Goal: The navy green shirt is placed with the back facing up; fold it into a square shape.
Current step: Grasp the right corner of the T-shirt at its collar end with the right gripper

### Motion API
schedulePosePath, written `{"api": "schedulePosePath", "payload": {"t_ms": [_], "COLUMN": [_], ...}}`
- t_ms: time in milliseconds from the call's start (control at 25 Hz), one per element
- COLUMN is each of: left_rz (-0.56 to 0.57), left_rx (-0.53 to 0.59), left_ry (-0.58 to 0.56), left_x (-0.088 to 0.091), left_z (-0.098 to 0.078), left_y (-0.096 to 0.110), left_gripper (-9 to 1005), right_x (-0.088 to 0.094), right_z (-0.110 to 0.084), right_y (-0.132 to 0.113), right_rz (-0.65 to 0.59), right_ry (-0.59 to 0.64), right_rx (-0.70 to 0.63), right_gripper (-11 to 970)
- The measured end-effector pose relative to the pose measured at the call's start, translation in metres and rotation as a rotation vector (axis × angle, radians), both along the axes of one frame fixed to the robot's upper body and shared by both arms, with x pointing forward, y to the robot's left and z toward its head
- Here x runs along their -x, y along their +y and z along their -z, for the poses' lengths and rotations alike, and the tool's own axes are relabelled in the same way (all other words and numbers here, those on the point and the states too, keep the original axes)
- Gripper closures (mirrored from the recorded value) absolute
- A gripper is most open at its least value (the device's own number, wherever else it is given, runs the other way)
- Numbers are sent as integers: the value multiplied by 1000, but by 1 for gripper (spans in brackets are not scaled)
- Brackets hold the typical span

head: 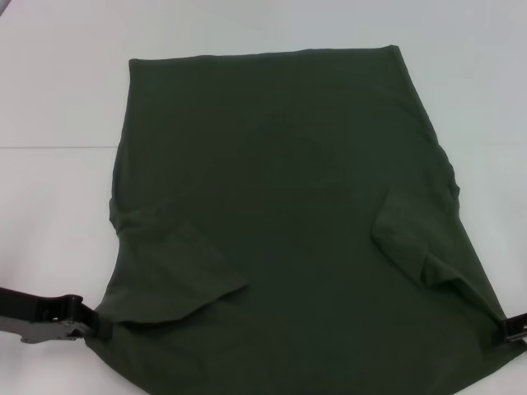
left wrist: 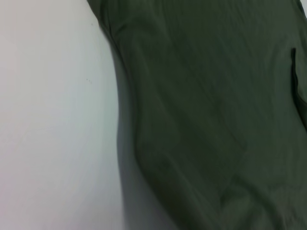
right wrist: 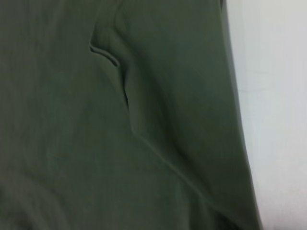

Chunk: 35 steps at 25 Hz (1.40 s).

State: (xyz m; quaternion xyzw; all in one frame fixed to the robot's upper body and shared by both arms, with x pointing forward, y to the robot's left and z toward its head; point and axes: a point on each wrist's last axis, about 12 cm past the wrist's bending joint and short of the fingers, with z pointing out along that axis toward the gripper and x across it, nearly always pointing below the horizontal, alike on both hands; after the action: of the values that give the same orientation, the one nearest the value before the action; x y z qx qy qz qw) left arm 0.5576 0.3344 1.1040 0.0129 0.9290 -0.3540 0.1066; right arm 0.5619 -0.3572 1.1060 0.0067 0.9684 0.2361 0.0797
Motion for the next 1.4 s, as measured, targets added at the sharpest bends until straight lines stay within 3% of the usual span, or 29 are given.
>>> {"api": "schedulePosePath", "payload": {"t_ms": [1400], "left_rz": [5], "left_rx": [4], "left_ry": [1], "left_x": [0], "left_z": [0], "left_y": [-3], "left_gripper": [992], "right_x": [-3], "right_z": [1], "right_y": [5], "right_rz": [-17], "right_ry": [-7], "right_rx": [15], "right_gripper": [106]}}
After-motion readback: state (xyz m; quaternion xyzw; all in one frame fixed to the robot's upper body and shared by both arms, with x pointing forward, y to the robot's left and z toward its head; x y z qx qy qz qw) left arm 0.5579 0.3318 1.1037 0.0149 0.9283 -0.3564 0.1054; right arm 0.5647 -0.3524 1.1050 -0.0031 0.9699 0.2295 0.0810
